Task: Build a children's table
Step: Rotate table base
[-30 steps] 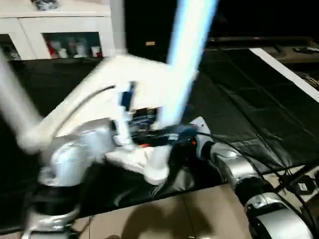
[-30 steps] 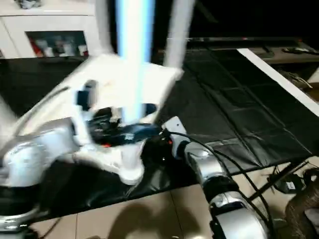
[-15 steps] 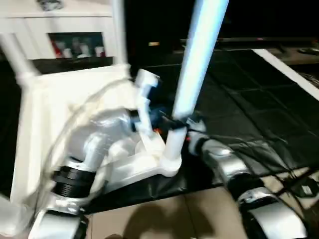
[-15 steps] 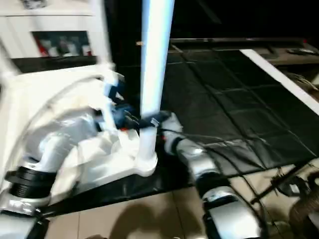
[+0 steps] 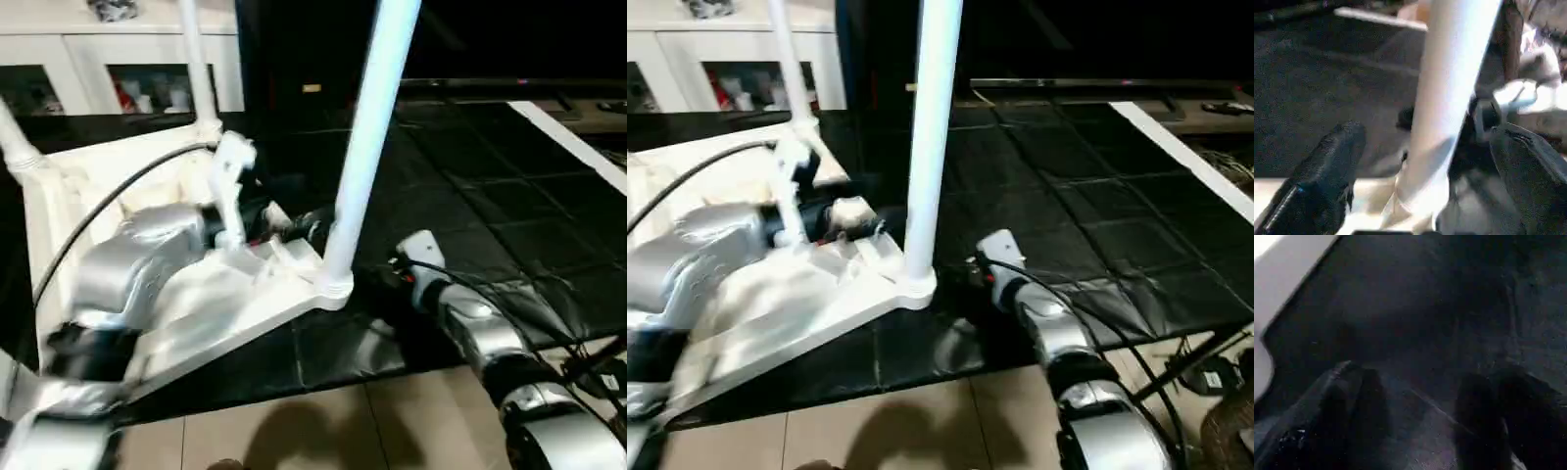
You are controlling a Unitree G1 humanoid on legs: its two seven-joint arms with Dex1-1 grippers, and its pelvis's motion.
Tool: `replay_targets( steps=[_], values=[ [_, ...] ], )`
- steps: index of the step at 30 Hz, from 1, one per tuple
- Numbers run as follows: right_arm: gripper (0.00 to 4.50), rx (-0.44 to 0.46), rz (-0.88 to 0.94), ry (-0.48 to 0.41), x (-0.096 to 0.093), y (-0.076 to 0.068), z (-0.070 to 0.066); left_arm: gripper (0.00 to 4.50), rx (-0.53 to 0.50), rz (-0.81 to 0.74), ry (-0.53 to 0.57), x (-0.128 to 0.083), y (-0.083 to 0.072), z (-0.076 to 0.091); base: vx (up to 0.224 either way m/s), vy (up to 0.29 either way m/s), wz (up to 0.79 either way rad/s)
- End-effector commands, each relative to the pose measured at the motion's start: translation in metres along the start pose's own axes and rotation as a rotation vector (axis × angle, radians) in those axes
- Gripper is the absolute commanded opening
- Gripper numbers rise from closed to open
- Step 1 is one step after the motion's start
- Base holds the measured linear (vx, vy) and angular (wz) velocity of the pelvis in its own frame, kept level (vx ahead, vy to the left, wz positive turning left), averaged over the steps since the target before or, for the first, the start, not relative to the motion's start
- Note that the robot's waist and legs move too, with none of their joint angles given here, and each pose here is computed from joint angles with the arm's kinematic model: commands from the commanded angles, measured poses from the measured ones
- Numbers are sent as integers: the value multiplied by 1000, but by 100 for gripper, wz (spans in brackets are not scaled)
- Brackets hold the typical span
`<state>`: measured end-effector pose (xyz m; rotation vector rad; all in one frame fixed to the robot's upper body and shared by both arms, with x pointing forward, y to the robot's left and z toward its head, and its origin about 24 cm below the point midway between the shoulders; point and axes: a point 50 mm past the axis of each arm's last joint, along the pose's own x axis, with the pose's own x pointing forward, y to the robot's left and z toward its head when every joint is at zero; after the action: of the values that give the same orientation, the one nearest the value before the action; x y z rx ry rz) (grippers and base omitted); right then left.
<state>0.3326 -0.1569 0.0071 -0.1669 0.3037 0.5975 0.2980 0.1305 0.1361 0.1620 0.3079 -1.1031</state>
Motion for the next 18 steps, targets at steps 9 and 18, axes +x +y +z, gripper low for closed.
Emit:
replay_targets(
  steps=[9, 18],
  values=[
    [450, -110, 355, -6, -46, -14, 25, 368, -6, -64, 309, -1, -23, -30, 0, 0, 0],
    [450, -134, 664, 122, -93, -8, 44, 317, -50, -21, 427, -3, -23, -43, 0, 0, 0]
  ],
)
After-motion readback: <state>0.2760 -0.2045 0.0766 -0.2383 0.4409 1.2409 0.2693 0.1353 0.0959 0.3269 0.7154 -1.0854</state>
